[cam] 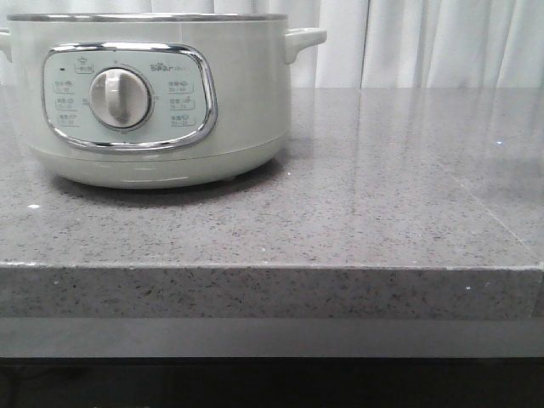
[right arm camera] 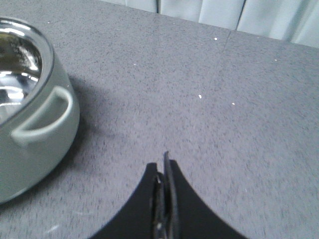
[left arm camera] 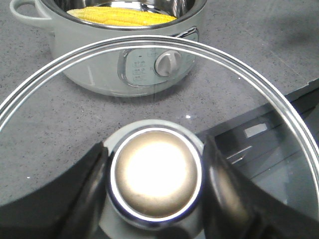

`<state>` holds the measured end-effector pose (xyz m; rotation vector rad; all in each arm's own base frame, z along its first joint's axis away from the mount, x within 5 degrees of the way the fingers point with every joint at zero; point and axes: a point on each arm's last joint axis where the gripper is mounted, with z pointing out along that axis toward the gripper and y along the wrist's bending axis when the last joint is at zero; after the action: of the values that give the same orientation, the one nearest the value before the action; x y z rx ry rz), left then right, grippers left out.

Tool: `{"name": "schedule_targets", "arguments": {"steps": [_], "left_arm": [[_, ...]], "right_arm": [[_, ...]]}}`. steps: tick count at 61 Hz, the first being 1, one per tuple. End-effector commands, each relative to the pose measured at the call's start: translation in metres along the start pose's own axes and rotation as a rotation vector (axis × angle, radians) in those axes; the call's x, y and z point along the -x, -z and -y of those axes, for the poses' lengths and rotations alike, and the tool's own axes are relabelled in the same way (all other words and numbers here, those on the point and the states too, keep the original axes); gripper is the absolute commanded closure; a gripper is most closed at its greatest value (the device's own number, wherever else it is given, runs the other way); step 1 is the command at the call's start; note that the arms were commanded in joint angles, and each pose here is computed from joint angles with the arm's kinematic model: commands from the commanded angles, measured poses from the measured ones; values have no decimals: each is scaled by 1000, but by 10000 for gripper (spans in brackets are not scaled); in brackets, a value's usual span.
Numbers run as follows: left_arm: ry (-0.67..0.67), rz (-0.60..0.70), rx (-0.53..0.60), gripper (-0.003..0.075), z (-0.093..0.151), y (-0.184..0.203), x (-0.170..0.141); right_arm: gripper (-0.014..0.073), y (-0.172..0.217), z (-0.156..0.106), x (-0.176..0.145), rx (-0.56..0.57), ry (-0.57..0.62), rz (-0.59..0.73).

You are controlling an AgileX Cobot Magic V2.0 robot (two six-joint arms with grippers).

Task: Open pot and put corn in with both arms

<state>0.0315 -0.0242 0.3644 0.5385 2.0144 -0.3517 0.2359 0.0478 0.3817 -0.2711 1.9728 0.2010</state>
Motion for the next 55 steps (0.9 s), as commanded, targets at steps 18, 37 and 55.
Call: {"name": "schedule_targets", "arguments": {"steps": [18, 37, 55], "left_arm": [[18, 190, -4, 596, 0, 4, 36], [-1, 156, 26, 596, -8, -35, 102], [-11, 95, 39, 596, -18, -114, 192]], "right_arm": [[681, 84, -9, -99, -66, 10, 220], [681, 121, -16, -144, -69, 24, 362], [681, 123, -16, -145, -69, 25, 374]]}}
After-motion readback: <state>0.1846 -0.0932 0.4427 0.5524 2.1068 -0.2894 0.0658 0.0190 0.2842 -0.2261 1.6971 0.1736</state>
